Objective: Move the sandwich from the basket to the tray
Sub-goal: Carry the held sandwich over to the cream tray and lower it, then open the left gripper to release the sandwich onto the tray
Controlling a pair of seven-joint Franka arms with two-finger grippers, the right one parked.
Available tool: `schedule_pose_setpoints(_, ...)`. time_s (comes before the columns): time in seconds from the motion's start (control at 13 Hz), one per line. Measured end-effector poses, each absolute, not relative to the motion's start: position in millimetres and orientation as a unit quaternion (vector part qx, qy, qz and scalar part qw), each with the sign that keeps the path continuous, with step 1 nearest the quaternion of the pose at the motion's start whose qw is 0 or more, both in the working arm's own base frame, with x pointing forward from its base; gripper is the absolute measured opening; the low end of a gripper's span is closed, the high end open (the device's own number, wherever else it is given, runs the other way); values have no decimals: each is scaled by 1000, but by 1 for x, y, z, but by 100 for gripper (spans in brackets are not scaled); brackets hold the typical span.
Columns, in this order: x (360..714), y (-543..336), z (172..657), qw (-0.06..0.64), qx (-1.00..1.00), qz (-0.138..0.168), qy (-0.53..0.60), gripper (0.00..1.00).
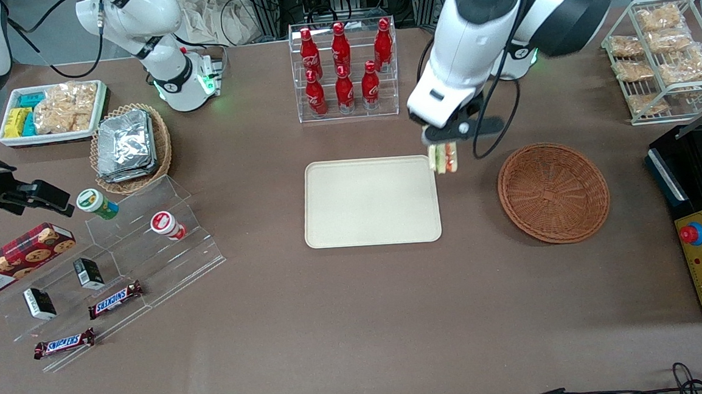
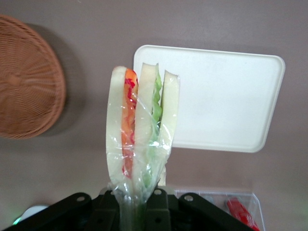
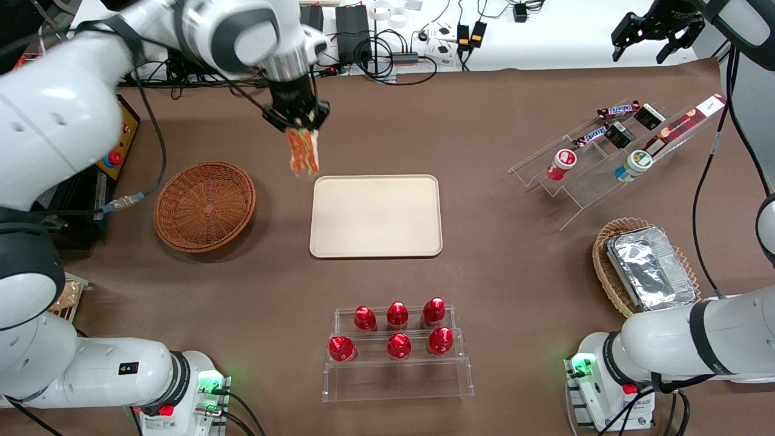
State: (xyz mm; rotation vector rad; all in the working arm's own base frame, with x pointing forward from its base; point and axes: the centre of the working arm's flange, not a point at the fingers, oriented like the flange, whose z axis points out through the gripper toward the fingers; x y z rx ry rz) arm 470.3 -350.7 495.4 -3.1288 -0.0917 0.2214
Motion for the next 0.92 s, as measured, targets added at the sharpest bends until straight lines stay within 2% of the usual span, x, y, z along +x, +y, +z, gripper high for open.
schedule_pose_setpoints(0.23,464,-352,375,-18,-996,80,-30,16)
schedule_pose_setpoints(0.38,465,-348,316,-20,-995,92,-23,16)
schedule_pose_setpoints(0.69,477,-343,244,-34,-993,109,-24,16)
schedule_pose_setpoints(0.92,479,-343,227,-40,-992,117,-29,16)
